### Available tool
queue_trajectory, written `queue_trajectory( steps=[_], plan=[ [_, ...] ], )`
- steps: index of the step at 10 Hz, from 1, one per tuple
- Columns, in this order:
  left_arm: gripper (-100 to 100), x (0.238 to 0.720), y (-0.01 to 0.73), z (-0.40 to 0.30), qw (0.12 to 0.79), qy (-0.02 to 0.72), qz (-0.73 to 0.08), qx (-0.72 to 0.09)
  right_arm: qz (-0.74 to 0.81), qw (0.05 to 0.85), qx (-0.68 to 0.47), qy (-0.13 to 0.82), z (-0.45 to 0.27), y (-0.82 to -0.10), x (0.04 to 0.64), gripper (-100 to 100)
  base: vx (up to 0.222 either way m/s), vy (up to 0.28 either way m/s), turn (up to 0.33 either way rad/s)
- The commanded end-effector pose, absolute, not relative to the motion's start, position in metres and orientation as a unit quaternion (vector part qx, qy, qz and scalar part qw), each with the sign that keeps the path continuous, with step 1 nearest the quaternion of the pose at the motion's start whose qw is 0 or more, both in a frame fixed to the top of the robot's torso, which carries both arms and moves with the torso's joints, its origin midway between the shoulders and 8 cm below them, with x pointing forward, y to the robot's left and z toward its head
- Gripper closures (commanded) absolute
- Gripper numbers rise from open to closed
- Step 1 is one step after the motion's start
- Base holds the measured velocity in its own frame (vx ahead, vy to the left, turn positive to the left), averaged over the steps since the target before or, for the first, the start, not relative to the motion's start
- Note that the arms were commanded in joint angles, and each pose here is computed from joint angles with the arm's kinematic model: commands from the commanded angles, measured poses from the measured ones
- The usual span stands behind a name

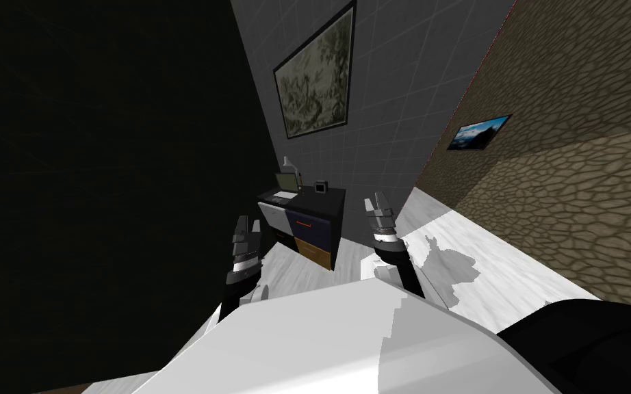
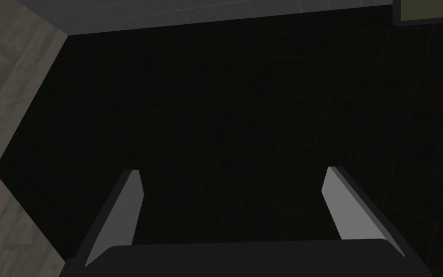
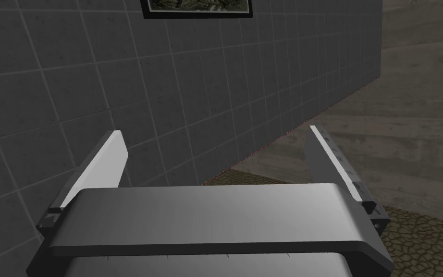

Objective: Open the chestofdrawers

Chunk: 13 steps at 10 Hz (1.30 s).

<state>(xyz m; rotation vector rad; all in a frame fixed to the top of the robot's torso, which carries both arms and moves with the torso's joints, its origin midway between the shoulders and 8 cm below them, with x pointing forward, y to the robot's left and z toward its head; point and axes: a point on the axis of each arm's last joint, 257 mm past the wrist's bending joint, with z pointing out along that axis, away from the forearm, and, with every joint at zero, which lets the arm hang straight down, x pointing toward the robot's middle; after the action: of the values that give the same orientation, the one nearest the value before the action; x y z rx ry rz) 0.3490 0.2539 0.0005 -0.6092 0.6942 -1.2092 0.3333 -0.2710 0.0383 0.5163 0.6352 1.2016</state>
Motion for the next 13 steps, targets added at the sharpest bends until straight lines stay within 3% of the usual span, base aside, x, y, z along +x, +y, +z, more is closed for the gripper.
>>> queue_trajectory(
  steps=[1, 9, 10, 13],
  plan=[
    [0, 0.349, 0.254, 0.001, 0.724, 0.315, -0.548, -0.276, 0.549, 0.747, 0.236, 0.29, 0.038, -0.271, 0.333, 0, 0.0, 0.0, 0.0],
    [0, 0.349, 0.254, 0.001, 0.724, 0.314, -0.548, -0.276, 0.549, 0.747, 0.236, 0.29, 0.038, -0.271, 0.333, 0, 0.0, 0.0, 0.0],
    [-100, 0.351, 0.248, -0.004, 0.72, 0.335, -0.548, -0.261, 0.549, 0.747, 0.236, 0.29, 0.038, -0.271, 0.333, 0, 0.01, 0.0, -0.026],
    [-100, 0.358, 0.238, -0.017, 0.709, 0.374, -0.547, -0.239, 0.549, 0.747, 0.236, 0.29, 0.038, -0.271, 0.333, 0, 0.014, 0.0, -0.046]
  ],
)
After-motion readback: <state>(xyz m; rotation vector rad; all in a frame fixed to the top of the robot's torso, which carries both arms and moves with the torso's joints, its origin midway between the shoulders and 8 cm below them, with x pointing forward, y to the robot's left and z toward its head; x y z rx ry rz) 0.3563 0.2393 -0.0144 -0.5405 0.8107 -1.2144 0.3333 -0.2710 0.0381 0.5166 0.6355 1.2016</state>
